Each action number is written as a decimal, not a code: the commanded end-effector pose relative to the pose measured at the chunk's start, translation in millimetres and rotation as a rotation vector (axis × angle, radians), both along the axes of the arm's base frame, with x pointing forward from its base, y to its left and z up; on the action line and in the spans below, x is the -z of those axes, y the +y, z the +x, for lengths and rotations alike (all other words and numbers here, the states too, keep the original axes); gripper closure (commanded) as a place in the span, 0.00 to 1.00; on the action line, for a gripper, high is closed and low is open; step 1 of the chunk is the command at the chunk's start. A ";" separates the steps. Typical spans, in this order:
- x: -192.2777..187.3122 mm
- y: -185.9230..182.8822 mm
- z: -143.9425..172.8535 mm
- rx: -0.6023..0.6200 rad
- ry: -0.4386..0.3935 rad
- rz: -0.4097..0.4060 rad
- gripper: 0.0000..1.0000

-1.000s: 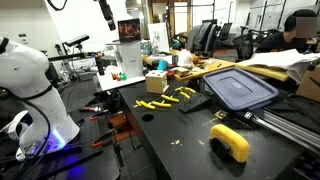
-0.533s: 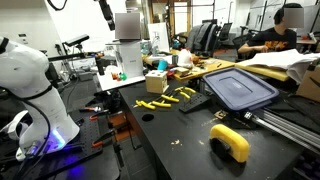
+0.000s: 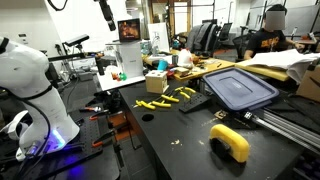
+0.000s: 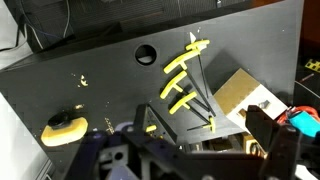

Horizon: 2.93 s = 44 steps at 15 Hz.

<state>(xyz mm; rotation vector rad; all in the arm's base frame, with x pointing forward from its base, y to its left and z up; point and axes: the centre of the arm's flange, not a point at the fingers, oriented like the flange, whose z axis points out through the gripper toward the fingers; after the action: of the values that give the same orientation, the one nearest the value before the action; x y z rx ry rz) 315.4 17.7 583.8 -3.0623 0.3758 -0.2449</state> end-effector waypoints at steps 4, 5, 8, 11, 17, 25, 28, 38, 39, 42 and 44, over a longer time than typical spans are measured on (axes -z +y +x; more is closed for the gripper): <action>18.7 23.2 20.0 0.067 0.083 0.052 0.00; 21.7 26.0 21.9 0.079 0.097 0.056 0.00; 27.1 27.8 25.7 0.100 0.127 0.072 0.00; 33.6 30.1 26.9 0.101 0.154 0.105 0.00; 63.8 13.7 118.5 0.137 0.170 0.168 0.00; 138.6 -24.0 266.5 0.207 0.282 0.189 0.00; 166.6 -35.8 323.6 0.225 0.319 0.193 0.00; 237.4 -46.6 356.6 0.214 0.383 0.083 0.00; 241.9 -44.5 351.9 0.216 0.388 0.077 0.00; 252.1 -38.1 337.0 0.209 0.400 0.086 0.00; 264.5 -35.0 325.3 0.213 0.414 0.089 0.00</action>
<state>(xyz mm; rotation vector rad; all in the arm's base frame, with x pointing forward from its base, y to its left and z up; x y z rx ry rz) 666.3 -21.5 326.8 -2.9638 0.6920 0.3923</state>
